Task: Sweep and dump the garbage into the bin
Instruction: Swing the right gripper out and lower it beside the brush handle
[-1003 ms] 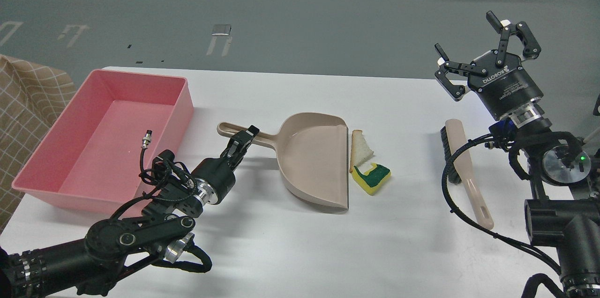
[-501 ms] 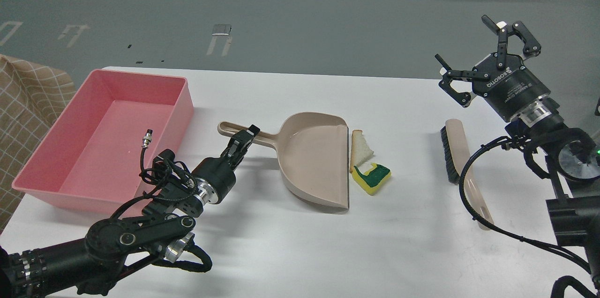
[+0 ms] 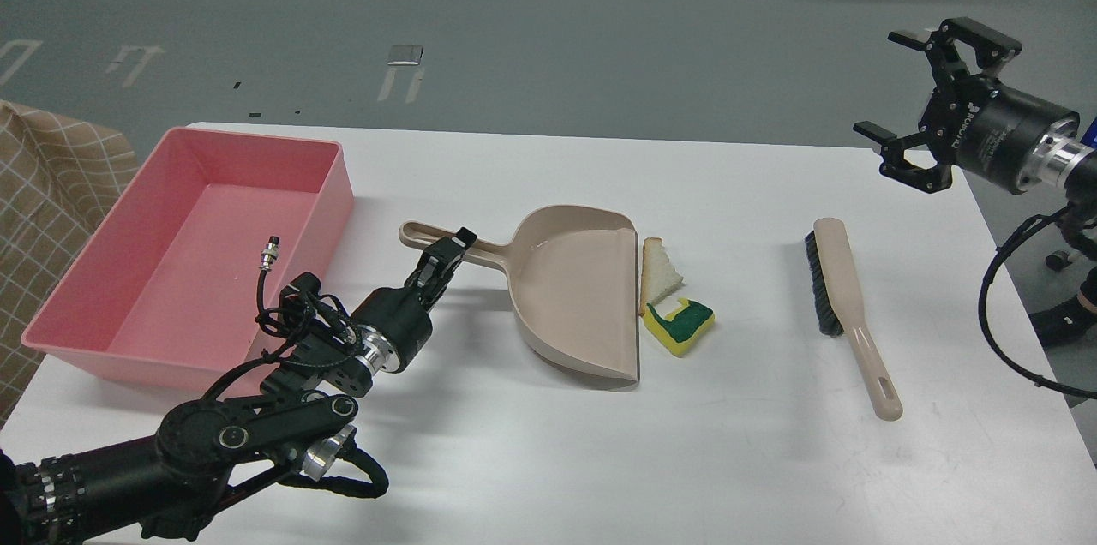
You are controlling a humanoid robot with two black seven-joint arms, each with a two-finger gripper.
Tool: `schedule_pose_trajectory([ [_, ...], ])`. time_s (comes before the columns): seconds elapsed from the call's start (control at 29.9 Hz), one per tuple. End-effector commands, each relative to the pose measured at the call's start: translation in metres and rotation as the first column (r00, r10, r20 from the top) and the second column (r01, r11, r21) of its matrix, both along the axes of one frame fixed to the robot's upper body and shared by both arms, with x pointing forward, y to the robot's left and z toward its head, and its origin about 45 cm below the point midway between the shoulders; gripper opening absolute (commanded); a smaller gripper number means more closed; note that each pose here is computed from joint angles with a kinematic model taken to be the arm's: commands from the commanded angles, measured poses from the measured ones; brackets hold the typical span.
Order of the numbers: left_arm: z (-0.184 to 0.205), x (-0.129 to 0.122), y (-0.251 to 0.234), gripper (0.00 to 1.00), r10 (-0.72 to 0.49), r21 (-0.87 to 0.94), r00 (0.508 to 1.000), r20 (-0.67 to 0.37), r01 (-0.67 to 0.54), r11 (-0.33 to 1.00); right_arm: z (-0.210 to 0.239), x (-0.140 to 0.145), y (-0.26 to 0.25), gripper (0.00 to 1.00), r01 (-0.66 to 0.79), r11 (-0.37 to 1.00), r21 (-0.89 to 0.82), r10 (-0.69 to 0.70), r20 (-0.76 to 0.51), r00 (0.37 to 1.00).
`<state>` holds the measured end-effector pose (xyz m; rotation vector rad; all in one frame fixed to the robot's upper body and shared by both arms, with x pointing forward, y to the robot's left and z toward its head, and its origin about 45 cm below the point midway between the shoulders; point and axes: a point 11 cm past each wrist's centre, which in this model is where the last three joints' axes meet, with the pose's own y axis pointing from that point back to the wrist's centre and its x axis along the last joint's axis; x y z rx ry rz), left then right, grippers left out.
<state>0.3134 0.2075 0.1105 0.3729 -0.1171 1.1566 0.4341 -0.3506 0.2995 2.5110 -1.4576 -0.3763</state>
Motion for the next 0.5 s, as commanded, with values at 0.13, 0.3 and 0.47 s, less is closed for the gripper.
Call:
schedule_pose_trajectory([
  [0.13,0.000,0.000,0.000,0.00,-0.001,0.000,1.000,-0.001,0.001,1.000,0.012,-0.012,-0.019,1.00,-0.072,0.944,-0.323,0.063,-0.040,0.997],
  [0.3,0.001,0.001,0.000,0.00,-0.002,0.000,1.000,0.002,0.002,1.000,0.012,-0.019,-0.008,1.00,-0.120,0.927,-0.356,0.111,-0.045,0.993],
  [0.47,0.001,0.001,0.000,0.00,-0.001,0.002,1.000,0.003,0.001,1.000,0.016,-0.038,-0.012,1.00,-0.167,0.849,-0.501,0.161,-0.056,0.985],
])
